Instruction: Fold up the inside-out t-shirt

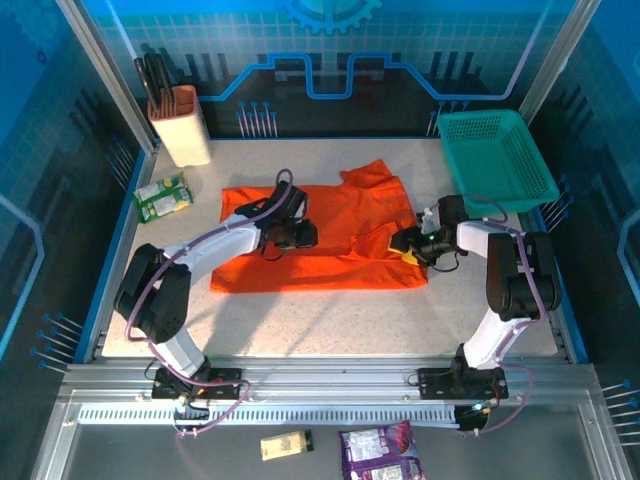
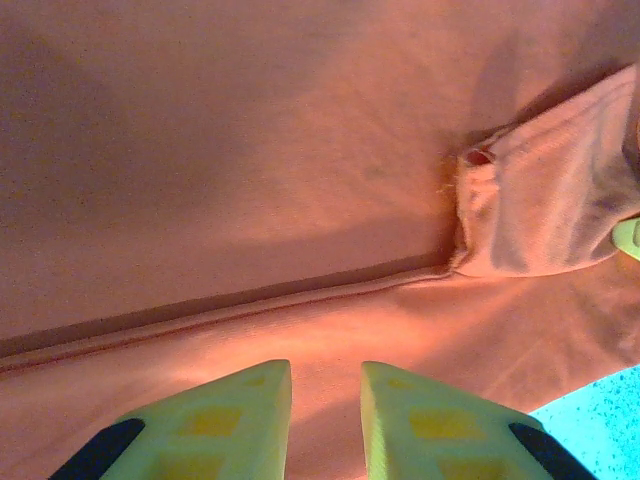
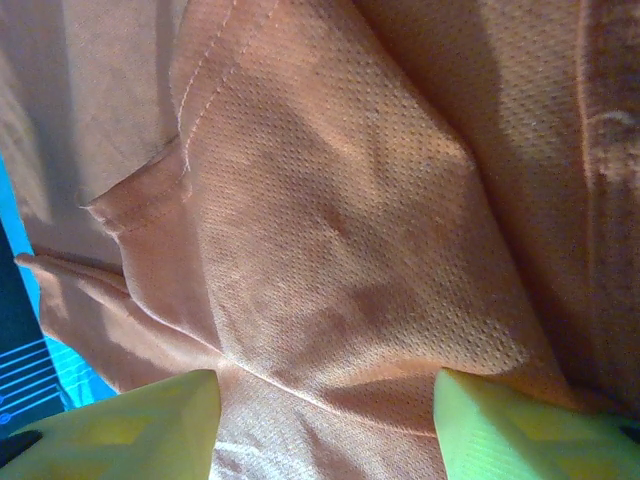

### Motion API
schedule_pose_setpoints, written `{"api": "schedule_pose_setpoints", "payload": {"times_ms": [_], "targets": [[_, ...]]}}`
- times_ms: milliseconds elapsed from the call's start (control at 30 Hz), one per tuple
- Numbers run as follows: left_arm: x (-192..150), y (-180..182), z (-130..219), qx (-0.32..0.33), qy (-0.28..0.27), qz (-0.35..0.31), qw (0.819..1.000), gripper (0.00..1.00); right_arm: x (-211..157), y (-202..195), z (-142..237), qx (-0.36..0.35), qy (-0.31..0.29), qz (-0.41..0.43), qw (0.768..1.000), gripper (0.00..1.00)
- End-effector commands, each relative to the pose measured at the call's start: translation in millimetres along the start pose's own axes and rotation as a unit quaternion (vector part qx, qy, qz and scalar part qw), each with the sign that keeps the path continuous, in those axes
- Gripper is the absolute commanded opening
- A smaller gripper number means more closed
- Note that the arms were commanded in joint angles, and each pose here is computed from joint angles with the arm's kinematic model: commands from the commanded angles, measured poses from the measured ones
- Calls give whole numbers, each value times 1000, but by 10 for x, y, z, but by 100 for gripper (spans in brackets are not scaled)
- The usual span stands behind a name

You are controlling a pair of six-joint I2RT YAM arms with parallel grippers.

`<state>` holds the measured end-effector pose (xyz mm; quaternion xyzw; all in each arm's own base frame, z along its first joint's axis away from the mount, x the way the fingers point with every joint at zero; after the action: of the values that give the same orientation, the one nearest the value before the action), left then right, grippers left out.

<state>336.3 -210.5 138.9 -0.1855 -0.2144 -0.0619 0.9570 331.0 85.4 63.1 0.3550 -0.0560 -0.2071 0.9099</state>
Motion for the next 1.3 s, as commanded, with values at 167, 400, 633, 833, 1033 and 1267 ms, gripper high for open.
{"api": "schedule_pose_setpoints", "payload": {"times_ms": [167, 400, 633, 833, 1033, 1267], "targets": [[-287, 572, 293, -8, -5, 112, 994, 26, -201, 137, 454, -24, -21, 1, 999, 61], [-699, 1191, 477, 10, -3, 209, 978, 26, -521, -136, 503, -79, -4, -58, 995, 61], [-965, 1583, 513, 12, 4, 298, 954, 26, -645, -561, 391, -163, -9, -143, 976, 62], [-1068, 1731, 513, 25, 13, 340, 940, 27, -647, -622, 468, -203, -35, -166, 964, 61], [-1153, 1796, 551, 63, 26, 345, 936, 27, -618, -199, 579, -161, -52, -116, 979, 62], [-1181, 1834, 481, 69, 38, 341, 937, 28, -488, 15, 411, -119, -21, -91, 989, 62]]}}
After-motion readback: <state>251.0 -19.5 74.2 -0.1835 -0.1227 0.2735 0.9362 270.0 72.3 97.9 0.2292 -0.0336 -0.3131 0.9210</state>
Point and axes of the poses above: each hand's point on the last joint's axis, 136 mm out from that joint toward the fingers, its own z axis back along the fingers, its own y axis along the line the jaws close on, x = y × z, the point moved 4 cm from there along z, back along the fingers, and after that the axes turned 10 degrees about -z, right-handed, at the moved point
